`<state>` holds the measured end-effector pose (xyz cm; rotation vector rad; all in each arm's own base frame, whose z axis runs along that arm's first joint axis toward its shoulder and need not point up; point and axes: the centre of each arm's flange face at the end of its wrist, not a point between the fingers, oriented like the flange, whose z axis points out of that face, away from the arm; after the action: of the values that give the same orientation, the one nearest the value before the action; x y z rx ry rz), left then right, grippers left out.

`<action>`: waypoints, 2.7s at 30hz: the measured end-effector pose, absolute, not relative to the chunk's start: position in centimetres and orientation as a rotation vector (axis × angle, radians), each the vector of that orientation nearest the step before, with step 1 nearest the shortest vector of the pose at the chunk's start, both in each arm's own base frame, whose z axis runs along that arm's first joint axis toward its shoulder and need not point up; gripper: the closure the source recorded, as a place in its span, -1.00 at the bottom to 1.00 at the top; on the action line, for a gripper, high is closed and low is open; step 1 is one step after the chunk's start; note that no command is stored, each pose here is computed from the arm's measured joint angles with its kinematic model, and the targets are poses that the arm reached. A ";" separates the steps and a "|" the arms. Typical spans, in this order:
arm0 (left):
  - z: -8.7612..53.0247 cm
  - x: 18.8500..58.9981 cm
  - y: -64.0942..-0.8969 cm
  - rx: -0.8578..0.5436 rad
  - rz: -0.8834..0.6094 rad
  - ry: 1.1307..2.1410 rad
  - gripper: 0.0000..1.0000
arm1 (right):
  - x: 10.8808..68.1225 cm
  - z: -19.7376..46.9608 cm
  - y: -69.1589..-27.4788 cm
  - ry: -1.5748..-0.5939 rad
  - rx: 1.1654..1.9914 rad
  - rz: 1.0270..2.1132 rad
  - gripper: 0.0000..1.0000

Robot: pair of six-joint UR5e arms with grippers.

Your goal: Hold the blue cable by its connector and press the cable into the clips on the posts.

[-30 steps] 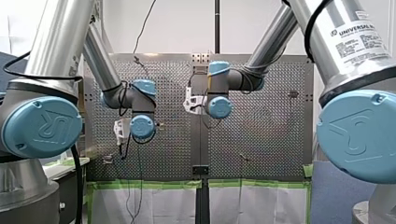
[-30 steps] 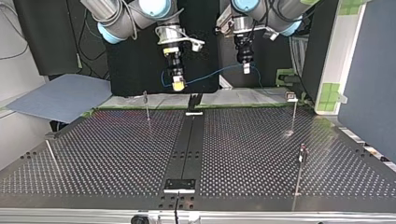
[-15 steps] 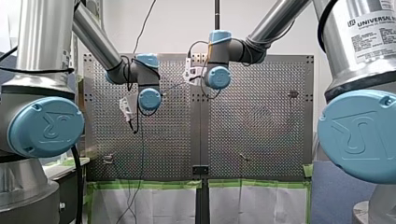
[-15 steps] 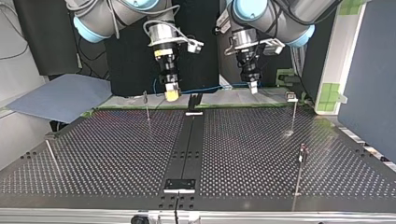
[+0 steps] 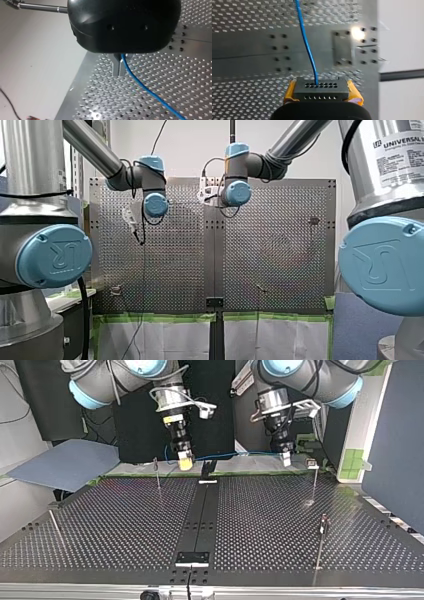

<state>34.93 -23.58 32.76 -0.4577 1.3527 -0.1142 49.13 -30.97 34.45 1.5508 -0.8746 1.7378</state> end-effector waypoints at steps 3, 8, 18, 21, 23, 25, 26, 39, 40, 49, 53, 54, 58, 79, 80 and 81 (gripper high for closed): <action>34.3 34.8 -23.2 -0.469 -0.120 1.336 1.00 | 49.8 33.6 -31.4 -0.879 1.596 1.721 1.00; 36.5 34.4 -22.4 -0.480 -0.112 1.318 1.00 | 51.1 33.2 -32.2 -0.878 1.629 1.710 1.00; 39.8 33.3 -19.5 -0.497 -0.065 1.300 1.00 | 53.0 36.6 -32.5 -0.838 1.628 1.761 1.00; 40.6 33.3 -18.6 -0.492 -0.057 1.301 1.00 | 53.6 37.8 -32.4 -0.818 1.622 1.790 1.00; 40.9 33.6 -18.1 -0.487 -0.049 1.308 1.00 | 54.0 38.7 -32.5 -0.808 1.609 1.810 1.00; 41.0 34.0 -17.6 -0.482 -0.041 1.318 1.00 | 54.3 39.6 -32.6 -0.798 1.595 1.828 1.00; 41.0 34.3 -17.4 -0.478 -0.034 1.327 1.00 | 54.4 40.0 -32.7 -0.794 1.588 1.836 1.00; 39.3 38.6 -14.3 -0.423 0.060 1.480 1.00 | 55.5 45.4 -33.9 -0.758 1.507 1.918 1.00; 39.4 38.8 -14.0 -0.422 0.062 1.484 1.00 | 55.6 45.6 -33.9 -0.754 1.505 1.923 1.00; 42.7 41.0 -11.6 -0.429 0.047 1.446 1.00 | 56.3 44.7 -34.0 -0.747 1.540 1.921 1.00; 44.5 41.8 -11.1 -0.419 0.026 1.418 1.00 | 57.3 43.5 -34.2 -0.749 1.567 1.912 1.00; 44.9 41.9 -11.1 -0.414 0.019 1.412 1.00 | 57.6 43.2 -34.3 -0.749 1.572 1.910 1.00; 46.2 42.4 -11.1 -0.402 -0.003 1.389 1.00 | 58.3 43.0 -34.5 -0.751 1.575 1.915 1.00; 45.1 46.1 -9.8 -0.401 -0.021 1.420 1.00 | 59.8 43.4 -35.4 -0.770 1.562 1.941 1.00; 45.1 46.3 -9.8 -0.398 -0.023 1.422 1.00 | 59.8 43.3 -35.5 -0.773 1.561 1.939 1.00; 45.0 46.5 -9.7 -0.396 -0.025 1.425 1.00 | 59.9 43.2 -35.6 -0.777 1.559 1.936 1.00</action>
<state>46.52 -9.67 44.97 -0.3958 1.4246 -0.0246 59.86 -35.56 43.20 1.5594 -0.7766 1.9359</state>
